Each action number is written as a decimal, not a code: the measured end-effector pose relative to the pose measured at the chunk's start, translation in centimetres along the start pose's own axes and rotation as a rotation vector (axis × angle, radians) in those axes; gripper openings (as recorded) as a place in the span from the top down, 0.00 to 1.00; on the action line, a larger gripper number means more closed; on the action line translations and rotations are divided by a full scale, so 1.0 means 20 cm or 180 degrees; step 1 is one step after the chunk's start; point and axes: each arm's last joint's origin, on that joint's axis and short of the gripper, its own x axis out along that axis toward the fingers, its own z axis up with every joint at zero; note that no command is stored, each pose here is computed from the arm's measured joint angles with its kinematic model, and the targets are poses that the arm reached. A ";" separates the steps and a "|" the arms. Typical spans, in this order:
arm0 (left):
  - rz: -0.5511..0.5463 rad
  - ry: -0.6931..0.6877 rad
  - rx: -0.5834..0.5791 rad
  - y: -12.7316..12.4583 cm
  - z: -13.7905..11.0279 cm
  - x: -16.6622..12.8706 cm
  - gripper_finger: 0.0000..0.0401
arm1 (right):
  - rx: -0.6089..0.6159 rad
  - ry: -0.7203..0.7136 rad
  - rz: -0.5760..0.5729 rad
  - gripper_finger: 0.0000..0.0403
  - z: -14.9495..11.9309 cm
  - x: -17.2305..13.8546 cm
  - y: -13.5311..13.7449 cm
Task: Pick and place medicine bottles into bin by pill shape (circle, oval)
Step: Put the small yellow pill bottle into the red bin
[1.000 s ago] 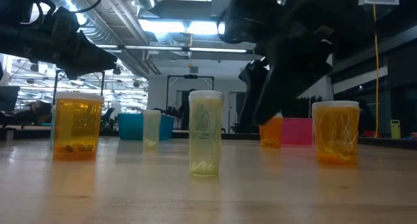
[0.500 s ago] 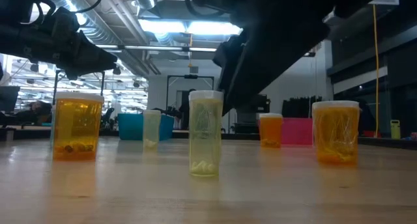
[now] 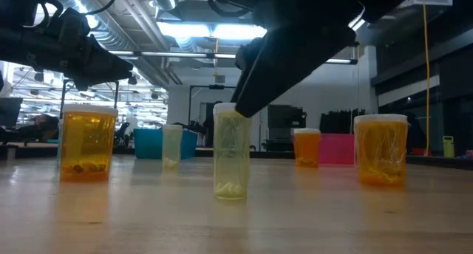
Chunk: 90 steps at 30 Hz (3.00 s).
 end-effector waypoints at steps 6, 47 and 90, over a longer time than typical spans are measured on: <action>0.0001 0.0000 -0.0001 0.00 0.00 0.00 0.63 | -0.0100 0.0069 0.0063 0.44 -0.03 0.09 0.00; 0.0000 -0.0001 0.0003 0.00 0.00 0.00 0.63 | 0.0462 -0.0052 -0.1886 0.75 0.05 -0.51 -0.33; 0.0002 -0.0002 0.0025 0.00 0.00 0.00 0.63 | 0.2770 -0.0073 -0.2330 0.50 -0.80 -0.97 -1.74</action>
